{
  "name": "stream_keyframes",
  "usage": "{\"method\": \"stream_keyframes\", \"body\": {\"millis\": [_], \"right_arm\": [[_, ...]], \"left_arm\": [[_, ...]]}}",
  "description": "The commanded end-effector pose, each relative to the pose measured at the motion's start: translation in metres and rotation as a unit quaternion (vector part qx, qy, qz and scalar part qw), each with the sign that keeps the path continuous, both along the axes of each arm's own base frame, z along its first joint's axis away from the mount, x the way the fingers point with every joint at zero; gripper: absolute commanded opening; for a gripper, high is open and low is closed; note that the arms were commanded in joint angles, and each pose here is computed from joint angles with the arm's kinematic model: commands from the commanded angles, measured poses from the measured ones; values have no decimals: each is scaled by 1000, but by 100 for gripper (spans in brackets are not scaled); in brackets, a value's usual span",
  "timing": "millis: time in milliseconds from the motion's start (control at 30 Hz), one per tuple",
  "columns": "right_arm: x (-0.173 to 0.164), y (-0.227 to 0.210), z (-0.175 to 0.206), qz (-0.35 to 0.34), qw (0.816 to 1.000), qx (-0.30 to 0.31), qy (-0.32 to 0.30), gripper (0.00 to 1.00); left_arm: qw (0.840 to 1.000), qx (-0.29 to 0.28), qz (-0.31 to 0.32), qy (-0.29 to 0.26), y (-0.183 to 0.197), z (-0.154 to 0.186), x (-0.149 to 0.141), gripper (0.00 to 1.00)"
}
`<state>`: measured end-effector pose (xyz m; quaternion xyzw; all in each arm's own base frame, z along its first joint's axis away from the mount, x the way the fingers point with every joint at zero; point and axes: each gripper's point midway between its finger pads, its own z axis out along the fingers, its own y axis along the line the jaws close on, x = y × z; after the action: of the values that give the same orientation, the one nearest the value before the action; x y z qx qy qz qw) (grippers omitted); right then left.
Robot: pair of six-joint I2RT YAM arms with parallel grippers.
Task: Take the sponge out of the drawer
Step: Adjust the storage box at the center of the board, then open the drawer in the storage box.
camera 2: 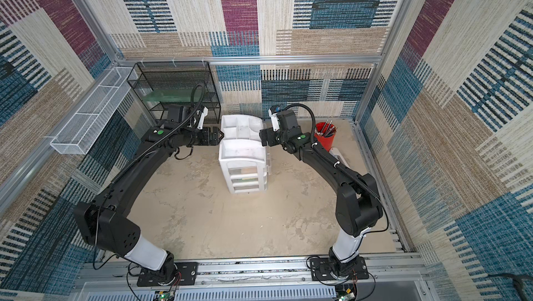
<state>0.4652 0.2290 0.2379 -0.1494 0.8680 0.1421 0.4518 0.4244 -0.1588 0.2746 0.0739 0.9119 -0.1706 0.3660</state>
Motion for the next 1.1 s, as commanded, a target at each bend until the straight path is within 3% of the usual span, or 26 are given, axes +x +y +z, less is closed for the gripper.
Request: {"method": "stream_keyframes", "body": {"millis": [0,433,867,1067], "right_arm": [[-6,-17,-14,-31,998,-45,23,97],[-41,-42,38,-48,998,8,-31,95],[-49,-10,-1,19,997,52,48,100],[-40,-12,-18,-3,997,18,77,95]], "left_arm": [[999,47,12,23,4,-12,0,92],[994,100,29,33,6,-25,23,82],[993,111,4,28,-11,-27,23,78],[993,116,1,28,-13,-29,24,78]]}}
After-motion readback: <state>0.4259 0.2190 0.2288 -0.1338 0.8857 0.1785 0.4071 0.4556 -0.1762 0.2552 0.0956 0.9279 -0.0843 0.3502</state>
